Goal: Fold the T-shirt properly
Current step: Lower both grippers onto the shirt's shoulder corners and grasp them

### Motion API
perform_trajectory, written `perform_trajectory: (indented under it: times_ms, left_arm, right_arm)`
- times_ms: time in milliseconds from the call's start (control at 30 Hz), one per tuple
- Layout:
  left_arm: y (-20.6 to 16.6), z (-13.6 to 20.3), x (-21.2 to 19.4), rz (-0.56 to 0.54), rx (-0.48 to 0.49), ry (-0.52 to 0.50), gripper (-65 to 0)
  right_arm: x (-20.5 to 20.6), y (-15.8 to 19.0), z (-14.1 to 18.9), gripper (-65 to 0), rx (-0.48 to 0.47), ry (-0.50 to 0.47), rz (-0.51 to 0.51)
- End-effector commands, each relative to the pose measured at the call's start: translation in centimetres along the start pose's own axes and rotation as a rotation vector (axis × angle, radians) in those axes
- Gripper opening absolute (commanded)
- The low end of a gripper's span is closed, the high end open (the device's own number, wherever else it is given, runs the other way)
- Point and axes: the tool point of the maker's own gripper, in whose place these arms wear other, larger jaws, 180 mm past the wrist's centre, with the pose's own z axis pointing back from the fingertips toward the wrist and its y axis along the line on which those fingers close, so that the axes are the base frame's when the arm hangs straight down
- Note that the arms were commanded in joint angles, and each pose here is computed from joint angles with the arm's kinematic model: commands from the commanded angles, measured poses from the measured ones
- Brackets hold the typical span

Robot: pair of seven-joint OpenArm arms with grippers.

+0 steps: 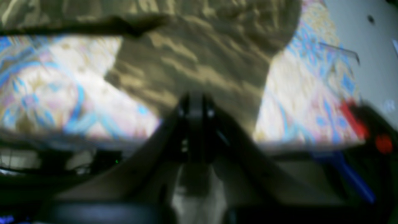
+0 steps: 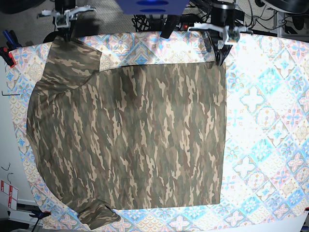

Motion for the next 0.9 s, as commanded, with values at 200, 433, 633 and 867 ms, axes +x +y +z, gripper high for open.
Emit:
perform_trajectory:
  times_ms: [200,433,633,867]
  left_arm:
    - [2.8,-2.2,-0.1,0.055,0.015,0.168,-65.0]
    - [7.8,-3.1,0.9,0.122,0.048,0.222,-64.9]
    - [9.5,-4.3,1.0,0.155,0.046,0.318,-64.9]
    - [9.4,-4.7,0.7,0.155,0.038,0.356,-65.0]
  right_arm:
    - [3.6,-1.5,-4.0,-65.0,-0.045,0.029,-0.002]
    - [3.8,-3.4,-5.7,-65.0,-0.103,0.100,-0.009]
    - [4.1,-3.6,-7.5,-58.1,-0.113,0.155,-0.030]
    - [4.1,-5.0,-7.2,-37.3,-0.075,0.151,-0.071]
